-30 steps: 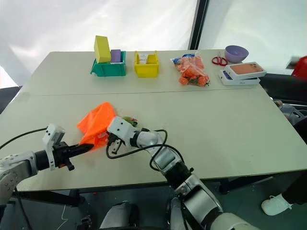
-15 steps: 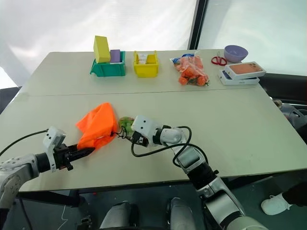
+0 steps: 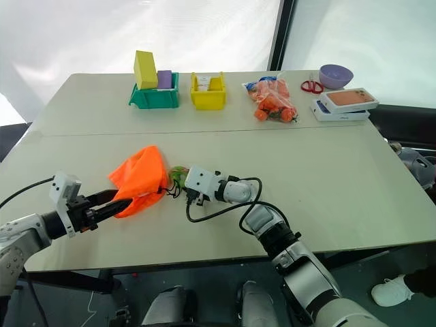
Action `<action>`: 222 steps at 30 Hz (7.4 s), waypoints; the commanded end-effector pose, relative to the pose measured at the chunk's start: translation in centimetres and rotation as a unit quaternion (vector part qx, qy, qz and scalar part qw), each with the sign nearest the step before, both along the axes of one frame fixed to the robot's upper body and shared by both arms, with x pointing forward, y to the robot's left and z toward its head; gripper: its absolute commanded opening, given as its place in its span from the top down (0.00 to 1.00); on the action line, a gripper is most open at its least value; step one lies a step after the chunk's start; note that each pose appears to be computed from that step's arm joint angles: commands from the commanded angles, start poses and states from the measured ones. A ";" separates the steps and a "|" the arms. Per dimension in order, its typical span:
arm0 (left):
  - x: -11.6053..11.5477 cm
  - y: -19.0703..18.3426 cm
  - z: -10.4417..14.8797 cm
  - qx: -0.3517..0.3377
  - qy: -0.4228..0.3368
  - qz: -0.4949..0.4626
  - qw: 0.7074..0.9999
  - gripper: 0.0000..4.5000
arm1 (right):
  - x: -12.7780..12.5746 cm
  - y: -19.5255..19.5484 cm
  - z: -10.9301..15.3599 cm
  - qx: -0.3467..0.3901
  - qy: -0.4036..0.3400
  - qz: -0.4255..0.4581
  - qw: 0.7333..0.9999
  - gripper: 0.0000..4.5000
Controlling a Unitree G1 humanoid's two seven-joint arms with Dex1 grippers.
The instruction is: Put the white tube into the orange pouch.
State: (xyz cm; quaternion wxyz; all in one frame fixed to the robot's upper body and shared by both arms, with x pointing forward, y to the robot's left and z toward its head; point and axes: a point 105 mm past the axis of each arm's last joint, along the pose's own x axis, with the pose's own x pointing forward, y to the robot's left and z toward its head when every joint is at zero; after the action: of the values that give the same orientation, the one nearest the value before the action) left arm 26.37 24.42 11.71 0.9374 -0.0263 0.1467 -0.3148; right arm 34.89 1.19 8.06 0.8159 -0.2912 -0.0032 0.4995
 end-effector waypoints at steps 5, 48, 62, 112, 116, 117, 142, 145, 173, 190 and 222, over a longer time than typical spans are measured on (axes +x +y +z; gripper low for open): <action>0.3 -2.3 2.8 0.006 -0.051 -0.047 0.998 0.36 | -0.3 -3.3 2.2 0.031 -0.040 -0.038 0.998 0.99; 8.4 -11.9 3.5 0.172 -0.054 -0.323 0.929 0.00 | -1.8 -9.0 6.1 0.087 -0.057 -0.137 0.985 1.00; 7.8 -12.1 0.4 0.272 -0.002 -0.330 0.904 0.00 | -1.7 -8.4 6.3 0.090 -0.065 -0.137 0.984 1.00; 7.4 -11.6 -0.3 0.190 0.049 -0.309 0.931 0.32 | -1.5 -8.9 6.3 0.083 -0.072 -0.151 0.982 1.00; 7.6 -11.7 -0.3 0.184 0.054 -0.300 0.935 0.32 | -1.5 -8.9 6.2 0.081 -0.071 -0.150 0.983 1.00; 7.6 -11.7 -0.3 0.182 0.055 -0.298 0.935 0.37 | -1.5 -8.9 6.1 0.079 -0.072 -0.150 0.983 1.00; 6.2 -11.0 -0.1 0.184 0.037 -0.335 0.923 0.54 | -1.2 -9.3 5.9 0.069 -0.075 -0.158 0.982 1.00; 6.1 -11.2 -0.2 0.183 0.039 -0.334 0.924 0.21 | -1.2 -9.1 5.9 0.070 -0.075 -0.157 0.982 1.00; 7.2 -12.3 -0.5 0.145 0.084 -0.267 0.949 0.42 | -1.3 -9.0 5.6 0.064 -0.074 -0.152 0.984 1.00; 6.6 -9.7 -1.3 0.224 0.055 -0.295 0.927 0.96 | -0.3 -10.9 5.7 0.045 -0.089 -0.194 0.976 1.00; 7.2 -7.0 5.5 0.097 -0.055 -0.213 0.971 0.00 | -1.2 -12.9 5.3 0.061 -0.045 -0.190 0.979 0.11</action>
State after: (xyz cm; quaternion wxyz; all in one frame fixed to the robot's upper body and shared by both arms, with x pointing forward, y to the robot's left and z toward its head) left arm 33.37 17.01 15.03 0.8378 0.1224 0.1629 -0.5065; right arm 33.86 -11.24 11.13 0.9088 -0.2605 0.0217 0.3253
